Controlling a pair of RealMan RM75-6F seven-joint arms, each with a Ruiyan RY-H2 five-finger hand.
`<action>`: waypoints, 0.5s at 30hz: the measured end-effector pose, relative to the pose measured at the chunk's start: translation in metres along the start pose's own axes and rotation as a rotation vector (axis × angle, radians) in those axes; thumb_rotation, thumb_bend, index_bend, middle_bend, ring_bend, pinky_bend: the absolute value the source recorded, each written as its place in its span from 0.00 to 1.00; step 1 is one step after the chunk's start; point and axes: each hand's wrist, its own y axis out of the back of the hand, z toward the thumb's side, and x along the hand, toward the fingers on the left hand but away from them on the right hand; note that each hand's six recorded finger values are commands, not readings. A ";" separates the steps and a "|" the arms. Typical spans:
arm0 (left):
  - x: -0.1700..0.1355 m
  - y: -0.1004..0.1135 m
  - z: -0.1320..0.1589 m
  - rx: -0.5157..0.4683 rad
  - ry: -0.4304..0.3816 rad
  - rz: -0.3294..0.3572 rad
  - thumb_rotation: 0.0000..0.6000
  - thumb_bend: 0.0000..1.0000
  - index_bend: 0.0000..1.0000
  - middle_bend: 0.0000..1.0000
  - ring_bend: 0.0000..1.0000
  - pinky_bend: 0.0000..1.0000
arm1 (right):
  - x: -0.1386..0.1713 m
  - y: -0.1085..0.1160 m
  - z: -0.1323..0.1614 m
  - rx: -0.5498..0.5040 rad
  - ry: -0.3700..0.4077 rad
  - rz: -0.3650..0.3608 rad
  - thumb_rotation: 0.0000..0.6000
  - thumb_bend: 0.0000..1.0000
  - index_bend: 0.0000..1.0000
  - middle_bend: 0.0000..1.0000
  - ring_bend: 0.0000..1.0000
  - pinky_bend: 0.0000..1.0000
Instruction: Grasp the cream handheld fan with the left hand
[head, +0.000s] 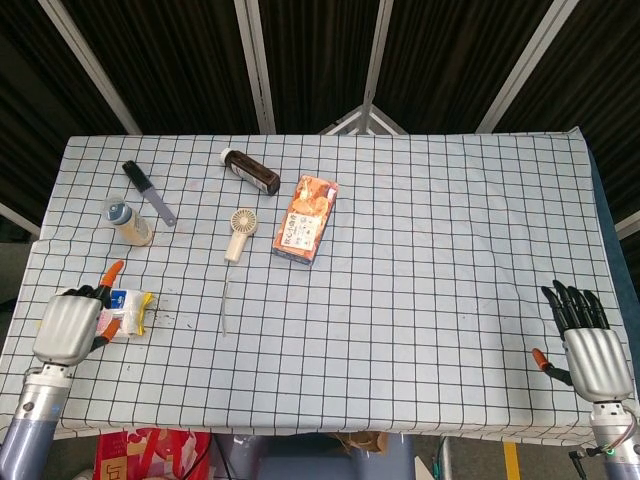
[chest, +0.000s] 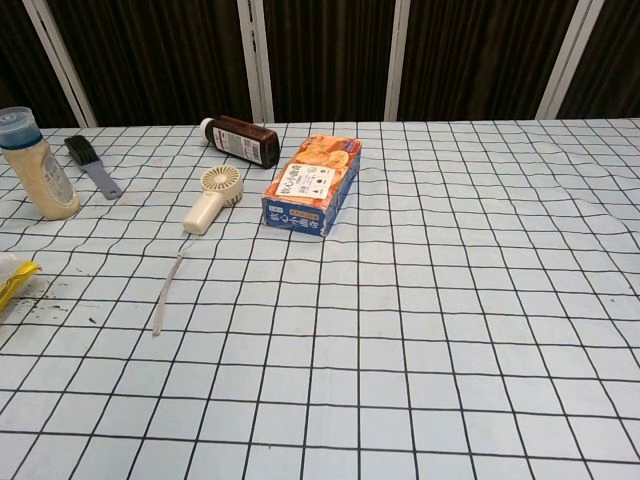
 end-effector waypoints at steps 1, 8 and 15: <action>0.007 -0.002 0.004 -0.005 -0.002 -0.013 1.00 0.66 0.00 0.83 0.72 0.73 | 0.000 0.000 0.000 -0.001 0.001 0.001 1.00 0.28 0.00 0.00 0.00 0.00; 0.066 -0.014 0.053 0.010 -0.044 -0.108 1.00 0.74 0.06 0.89 0.77 0.76 | -0.001 0.000 -0.001 -0.005 -0.002 0.005 1.00 0.28 0.00 0.00 0.00 0.00; 0.110 -0.028 0.091 0.070 -0.047 -0.180 1.00 0.75 0.08 0.90 0.77 0.76 | -0.001 0.000 -0.002 -0.011 0.000 0.008 1.00 0.28 0.00 0.00 0.00 0.00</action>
